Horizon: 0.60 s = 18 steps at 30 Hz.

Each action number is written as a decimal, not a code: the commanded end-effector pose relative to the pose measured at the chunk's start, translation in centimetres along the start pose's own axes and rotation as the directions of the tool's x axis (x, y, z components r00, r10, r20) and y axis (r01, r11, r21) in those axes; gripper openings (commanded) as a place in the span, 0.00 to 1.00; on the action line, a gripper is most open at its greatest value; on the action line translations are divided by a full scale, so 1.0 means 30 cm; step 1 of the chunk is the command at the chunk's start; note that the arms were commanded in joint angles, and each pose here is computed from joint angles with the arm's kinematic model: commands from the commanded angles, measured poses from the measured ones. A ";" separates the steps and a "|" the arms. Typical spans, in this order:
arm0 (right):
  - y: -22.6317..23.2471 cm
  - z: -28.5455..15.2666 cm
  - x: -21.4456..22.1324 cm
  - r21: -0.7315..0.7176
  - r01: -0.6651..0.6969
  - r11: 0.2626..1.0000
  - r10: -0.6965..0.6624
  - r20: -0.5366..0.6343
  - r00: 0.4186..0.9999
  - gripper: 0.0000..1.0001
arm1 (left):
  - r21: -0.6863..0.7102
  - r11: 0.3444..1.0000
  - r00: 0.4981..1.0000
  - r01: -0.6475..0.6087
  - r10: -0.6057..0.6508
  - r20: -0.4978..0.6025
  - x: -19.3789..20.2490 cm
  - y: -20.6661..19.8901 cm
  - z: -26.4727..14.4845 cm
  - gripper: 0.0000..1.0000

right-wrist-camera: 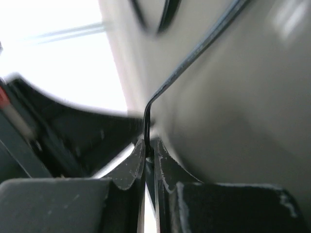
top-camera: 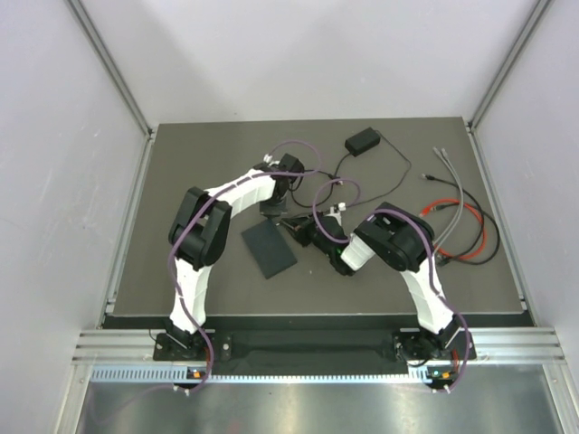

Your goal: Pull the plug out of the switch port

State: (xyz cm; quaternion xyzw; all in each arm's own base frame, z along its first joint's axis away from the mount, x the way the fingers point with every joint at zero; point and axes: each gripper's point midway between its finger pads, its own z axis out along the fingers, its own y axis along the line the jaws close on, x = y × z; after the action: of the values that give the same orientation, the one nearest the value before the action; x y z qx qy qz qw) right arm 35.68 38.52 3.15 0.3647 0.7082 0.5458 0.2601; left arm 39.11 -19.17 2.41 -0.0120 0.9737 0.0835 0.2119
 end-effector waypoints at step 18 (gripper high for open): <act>0.002 -0.013 -0.171 0.167 0.288 0.943 -0.279 -0.074 0.957 0.00 | 0.146 0.988 0.981 0.043 -0.069 0.183 -0.143 0.066 -0.342 0.05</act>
State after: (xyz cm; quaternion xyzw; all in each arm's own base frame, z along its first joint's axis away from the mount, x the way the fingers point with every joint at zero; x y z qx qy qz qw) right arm 38.91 35.13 2.57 0.3374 0.7645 0.4758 0.2744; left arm 37.58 -18.10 6.72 -0.0066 0.9705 0.0584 0.2340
